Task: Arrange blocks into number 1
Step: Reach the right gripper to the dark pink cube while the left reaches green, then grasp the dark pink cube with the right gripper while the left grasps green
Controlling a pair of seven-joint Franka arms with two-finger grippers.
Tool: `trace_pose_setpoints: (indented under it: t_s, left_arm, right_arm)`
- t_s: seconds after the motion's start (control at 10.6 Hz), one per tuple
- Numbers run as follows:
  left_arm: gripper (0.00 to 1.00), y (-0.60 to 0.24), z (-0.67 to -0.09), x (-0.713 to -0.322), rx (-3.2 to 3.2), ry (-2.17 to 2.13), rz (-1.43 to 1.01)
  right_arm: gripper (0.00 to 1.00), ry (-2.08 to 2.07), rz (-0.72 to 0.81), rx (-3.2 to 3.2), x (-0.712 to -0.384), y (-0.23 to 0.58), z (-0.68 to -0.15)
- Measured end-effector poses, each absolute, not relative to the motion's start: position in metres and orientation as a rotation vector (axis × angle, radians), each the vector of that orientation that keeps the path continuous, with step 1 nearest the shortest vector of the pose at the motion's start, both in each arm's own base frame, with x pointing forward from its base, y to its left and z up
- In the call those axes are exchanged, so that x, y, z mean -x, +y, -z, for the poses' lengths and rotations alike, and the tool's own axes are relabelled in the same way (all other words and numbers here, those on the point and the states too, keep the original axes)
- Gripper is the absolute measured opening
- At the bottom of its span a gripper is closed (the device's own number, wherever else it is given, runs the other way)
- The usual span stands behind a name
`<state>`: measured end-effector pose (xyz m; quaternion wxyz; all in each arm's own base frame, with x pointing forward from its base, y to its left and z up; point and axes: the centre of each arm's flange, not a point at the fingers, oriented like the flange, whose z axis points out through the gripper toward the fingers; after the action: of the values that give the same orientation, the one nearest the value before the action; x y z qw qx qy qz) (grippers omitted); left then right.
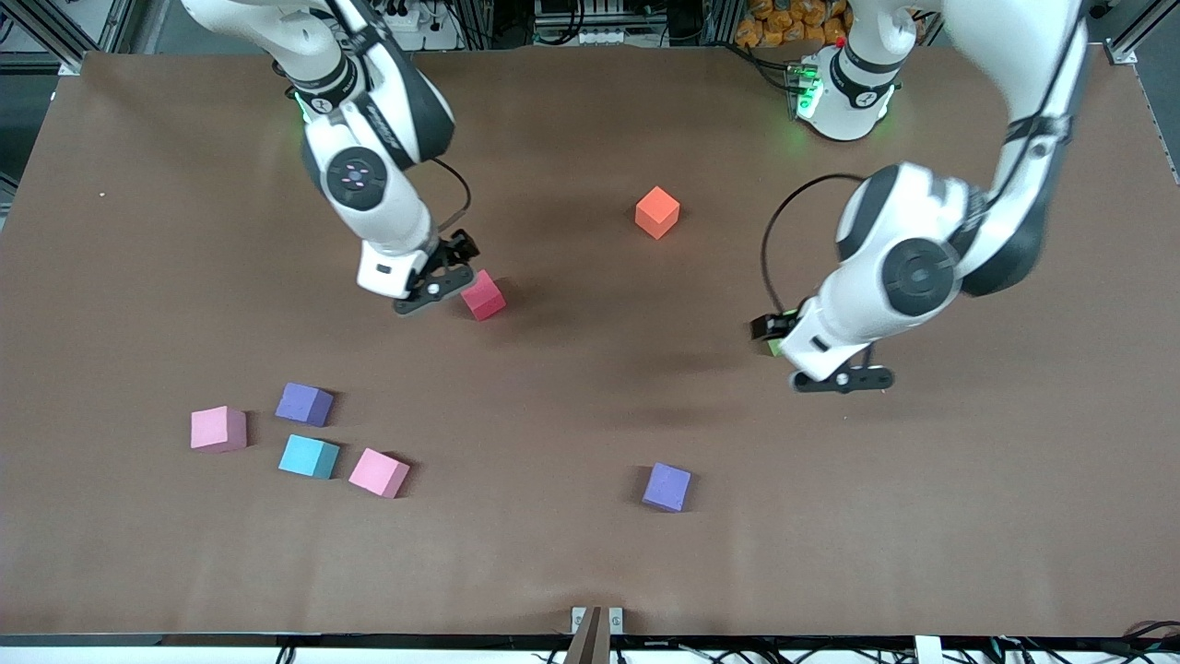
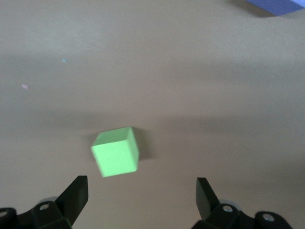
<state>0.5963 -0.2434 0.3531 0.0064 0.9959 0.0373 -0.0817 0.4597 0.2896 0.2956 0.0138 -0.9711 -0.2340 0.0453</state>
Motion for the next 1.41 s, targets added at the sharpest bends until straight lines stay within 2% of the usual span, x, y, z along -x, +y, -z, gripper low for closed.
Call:
trace_pose_setpoints:
  t_s: [0.47,0.75,1.04,1.22,1.32,1.41]
  left_arm:
    - [1.0,-0.231,-0.324,-0.596,-3.085,0.338,0.166]
    - [1.0,-0.229,-0.296,-0.578,-3.098,0.436,0.15]
    - [1.0,-0.218,-0.272,-0.54,-3.101,0.5,0.093]
    - [1.0,-0.21,-0.253,-0.516,-3.169,0.51,0.062]
    - [1.0,-0.209,-0.245,-0.509,-3.186,0.537,0.036]
    - [1.0,-0.208,-0.239,-0.505,-3.192,0.553,0.027]
  right_arm:
    - [1.0,-0.758,-0.099,3.016,-0.444,0.322,-0.238]
    - [1.0,-0.805,-0.097,3.022,-0.442,0.325,-0.225]
    - [0.99,-0.834,-0.09,3.029,-0.443,0.323,-0.215]
    - [0.71,-0.851,-0.091,3.03,-0.442,0.324,-0.205]
    - [0.61,-0.852,-0.087,3.03,-0.442,0.324,-0.206]
    - [0.61,-0.815,-0.096,3.043,-0.44,0.326,-0.206]
